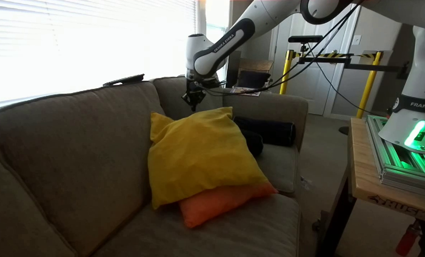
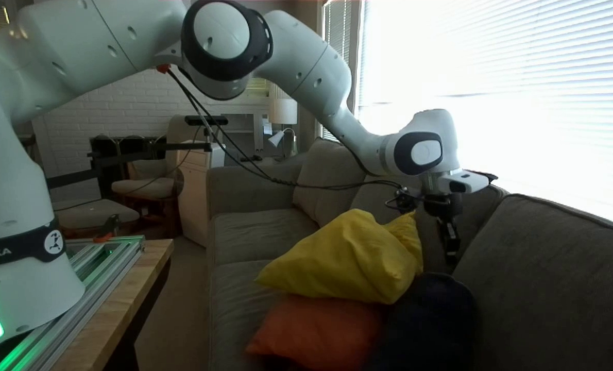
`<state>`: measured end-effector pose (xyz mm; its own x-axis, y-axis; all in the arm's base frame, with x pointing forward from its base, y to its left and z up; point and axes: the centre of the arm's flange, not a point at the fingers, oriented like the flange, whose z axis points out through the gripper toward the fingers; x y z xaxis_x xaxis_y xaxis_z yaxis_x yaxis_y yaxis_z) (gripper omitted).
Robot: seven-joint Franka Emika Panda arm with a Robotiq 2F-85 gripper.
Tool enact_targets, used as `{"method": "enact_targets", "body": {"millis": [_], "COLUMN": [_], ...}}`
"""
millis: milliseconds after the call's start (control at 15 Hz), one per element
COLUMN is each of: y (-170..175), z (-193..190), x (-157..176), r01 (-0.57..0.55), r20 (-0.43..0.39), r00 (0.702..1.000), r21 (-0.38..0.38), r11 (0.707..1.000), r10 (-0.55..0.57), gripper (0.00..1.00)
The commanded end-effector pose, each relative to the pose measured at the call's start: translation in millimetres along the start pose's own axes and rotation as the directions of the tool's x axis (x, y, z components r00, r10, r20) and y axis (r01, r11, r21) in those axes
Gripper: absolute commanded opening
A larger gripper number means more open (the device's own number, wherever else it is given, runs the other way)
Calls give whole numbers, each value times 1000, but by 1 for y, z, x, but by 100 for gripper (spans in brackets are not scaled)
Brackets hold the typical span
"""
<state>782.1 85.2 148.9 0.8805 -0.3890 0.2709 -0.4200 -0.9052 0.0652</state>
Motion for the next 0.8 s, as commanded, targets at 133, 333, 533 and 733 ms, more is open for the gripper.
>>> {"method": "enact_targets", "body": {"millis": [133,333,533,733], "y": [14,12,20,32], "z": [-79,-68,-37,0], "x": [1,6,1,-9], "r01": [28,-1,-12,-23], "r20": [-95,-44,24,106], "r00": [995,999,1000,994], "r21": [42,32,-46,-105], "r11": [999,999,999,994], "r10": [-24,3,13,34], "gripper": [0,33,54,76]}}
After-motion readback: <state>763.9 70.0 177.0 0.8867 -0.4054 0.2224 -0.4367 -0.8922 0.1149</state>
